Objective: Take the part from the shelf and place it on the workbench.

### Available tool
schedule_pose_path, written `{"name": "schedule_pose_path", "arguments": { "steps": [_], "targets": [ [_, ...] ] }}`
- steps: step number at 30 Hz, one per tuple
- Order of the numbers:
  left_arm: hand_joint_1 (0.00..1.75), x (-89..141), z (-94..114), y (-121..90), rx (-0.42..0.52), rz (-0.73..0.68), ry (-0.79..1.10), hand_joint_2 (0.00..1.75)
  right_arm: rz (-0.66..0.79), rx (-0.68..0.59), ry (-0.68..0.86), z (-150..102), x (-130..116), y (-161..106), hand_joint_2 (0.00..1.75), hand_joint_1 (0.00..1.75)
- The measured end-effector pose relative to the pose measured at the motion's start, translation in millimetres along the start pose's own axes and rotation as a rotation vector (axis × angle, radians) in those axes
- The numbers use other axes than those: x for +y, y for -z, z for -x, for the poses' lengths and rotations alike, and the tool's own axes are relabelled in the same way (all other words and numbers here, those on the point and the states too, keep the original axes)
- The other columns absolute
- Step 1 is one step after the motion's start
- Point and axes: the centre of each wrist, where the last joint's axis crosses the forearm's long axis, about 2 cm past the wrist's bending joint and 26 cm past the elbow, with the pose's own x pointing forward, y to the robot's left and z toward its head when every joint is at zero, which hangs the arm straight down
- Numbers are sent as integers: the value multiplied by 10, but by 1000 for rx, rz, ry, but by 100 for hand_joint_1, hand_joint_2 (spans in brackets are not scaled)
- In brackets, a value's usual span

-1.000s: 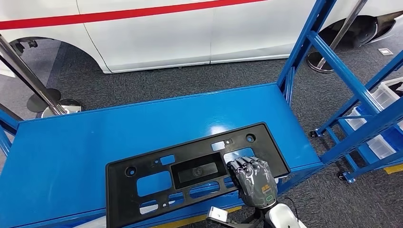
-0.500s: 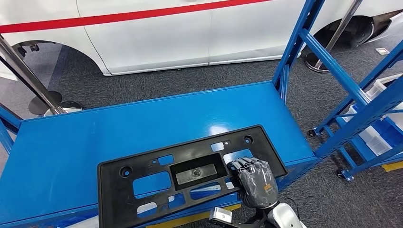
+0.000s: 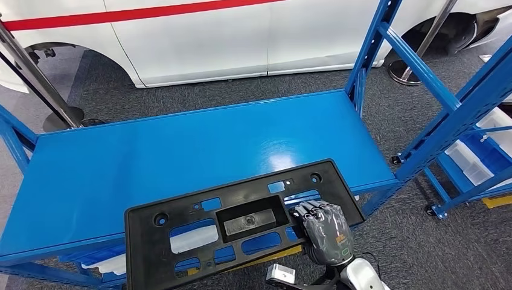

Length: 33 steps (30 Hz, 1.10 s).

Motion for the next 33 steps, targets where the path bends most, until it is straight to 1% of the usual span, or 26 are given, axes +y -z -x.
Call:
{"name": "schedule_pose_path", "arguments": {
  "steps": [5,18,23,26,30,33],
  "targets": [
    [0,1,-22,-2,-5,0,3,175,-3,-5,22,6,1,40,175,169],
    [0,23,-119,-10,-14,-3,5,175,9,-18,78,-49,95,346,175,169],
    [0,49,-140,-12,-16,-9,7,175,3,-14,93,-83,148,383,175,169],
    [0,42,-119,-10,-2,-12,11,175,-5,-15,95,-93,175,378,175,169],
    [0,-3,-30,-2,21,-6,15,175,-4,-15,97,-99,183,386,175,169],
    [0,-8,-31,-2,21,-6,17,175,-6,-15,96,-96,191,387,175,169]
  ]
}}
